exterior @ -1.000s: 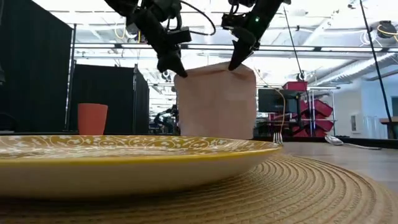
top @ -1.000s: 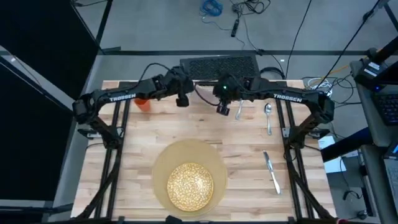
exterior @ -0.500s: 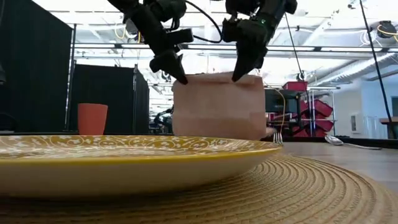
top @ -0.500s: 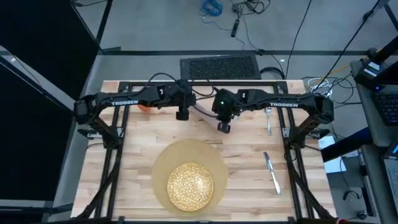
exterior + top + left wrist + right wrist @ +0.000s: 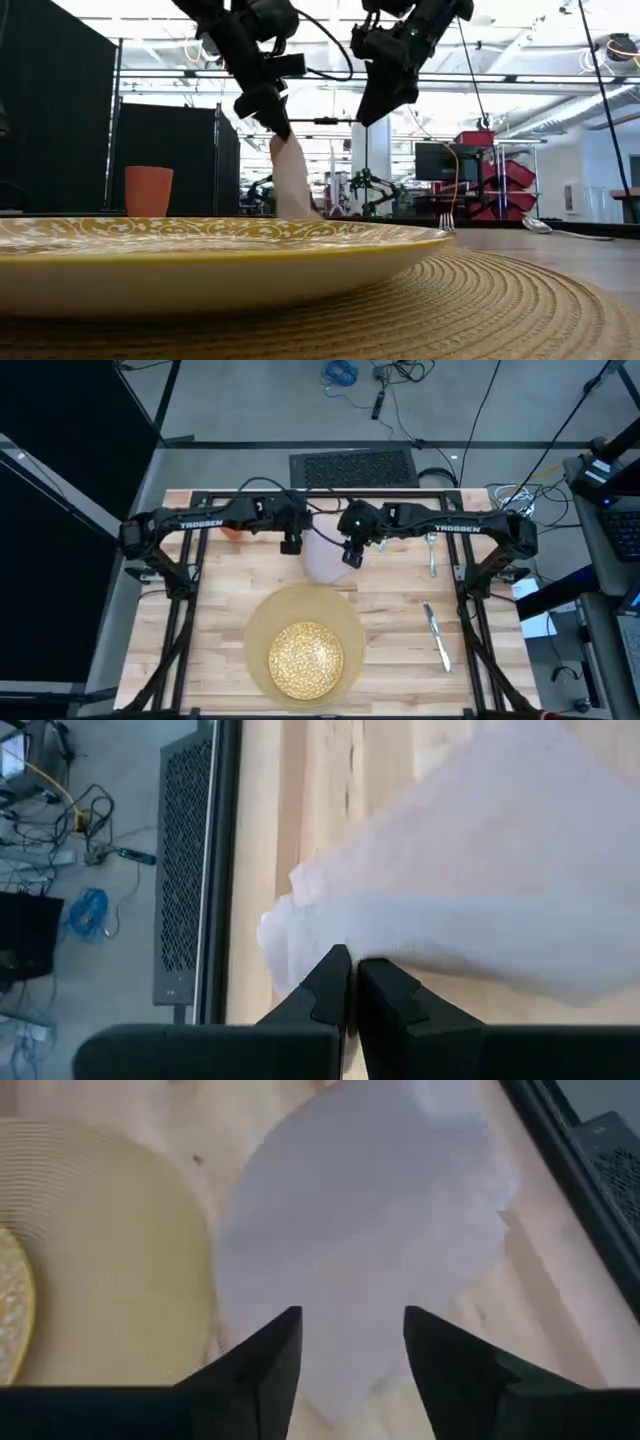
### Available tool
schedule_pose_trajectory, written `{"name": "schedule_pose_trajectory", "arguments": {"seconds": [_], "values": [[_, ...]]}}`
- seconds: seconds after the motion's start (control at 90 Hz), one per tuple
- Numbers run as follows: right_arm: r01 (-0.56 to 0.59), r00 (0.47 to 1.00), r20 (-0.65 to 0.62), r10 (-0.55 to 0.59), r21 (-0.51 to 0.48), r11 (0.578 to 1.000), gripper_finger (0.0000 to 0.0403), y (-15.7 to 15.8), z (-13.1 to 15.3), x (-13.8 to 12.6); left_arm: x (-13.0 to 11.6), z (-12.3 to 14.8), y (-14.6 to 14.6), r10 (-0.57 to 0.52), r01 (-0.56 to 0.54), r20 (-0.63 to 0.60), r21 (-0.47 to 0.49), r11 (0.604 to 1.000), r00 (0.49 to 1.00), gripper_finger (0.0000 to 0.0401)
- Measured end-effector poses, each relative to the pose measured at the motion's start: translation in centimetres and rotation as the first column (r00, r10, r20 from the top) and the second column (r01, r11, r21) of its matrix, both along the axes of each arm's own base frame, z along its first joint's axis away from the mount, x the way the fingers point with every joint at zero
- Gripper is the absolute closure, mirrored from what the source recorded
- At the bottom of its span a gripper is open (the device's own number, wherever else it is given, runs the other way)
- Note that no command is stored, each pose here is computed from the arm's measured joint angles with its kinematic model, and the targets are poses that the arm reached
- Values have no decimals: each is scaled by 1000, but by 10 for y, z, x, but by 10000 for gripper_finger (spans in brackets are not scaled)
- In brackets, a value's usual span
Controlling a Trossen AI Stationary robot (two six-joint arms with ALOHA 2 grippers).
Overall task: Set table place
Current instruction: Fold the light orange napkin on the table
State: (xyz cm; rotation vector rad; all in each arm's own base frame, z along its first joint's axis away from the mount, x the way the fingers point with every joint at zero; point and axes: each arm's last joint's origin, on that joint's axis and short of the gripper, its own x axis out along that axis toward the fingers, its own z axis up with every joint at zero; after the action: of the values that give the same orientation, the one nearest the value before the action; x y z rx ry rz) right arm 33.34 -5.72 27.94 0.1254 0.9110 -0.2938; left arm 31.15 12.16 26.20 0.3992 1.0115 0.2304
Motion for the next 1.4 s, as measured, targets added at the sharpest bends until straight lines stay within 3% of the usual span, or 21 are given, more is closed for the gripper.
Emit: {"name": "schedule_pose_trajectory", "arguments": {"seconds": [0.189,0.433,0.8,1.0,1.211,1.4], "values": [[-13,1000,-26,9,-167,986,248,44,-20,21,-9,-8,3,-1,-6,-89,-75,997,996,401],[-15,995,-99,1,-147,989,252,63,-53,35,-13,-31,0,-32,-17,-253,-188,982,967,401],[-5,963,-266,-46,-188,982,255,15,-92,42,-11,-55,-1,-47,-53,-375,-251,966,926,401],[66,910,-396,-125,-160,985,255,-17,-101,20,-14,-56,2,38,-115,-421,-160,980,906,401],[90,904,-409,-128,-109,990,255,-23,-122,2,-25,-57,-3,73,-195,-513,-189,963,855,401],[95,921,-367,-131,-114,989,255,-22,-134,-2,-28,-57,-13,-24,-116,-588,-199,973,808,401]]}}
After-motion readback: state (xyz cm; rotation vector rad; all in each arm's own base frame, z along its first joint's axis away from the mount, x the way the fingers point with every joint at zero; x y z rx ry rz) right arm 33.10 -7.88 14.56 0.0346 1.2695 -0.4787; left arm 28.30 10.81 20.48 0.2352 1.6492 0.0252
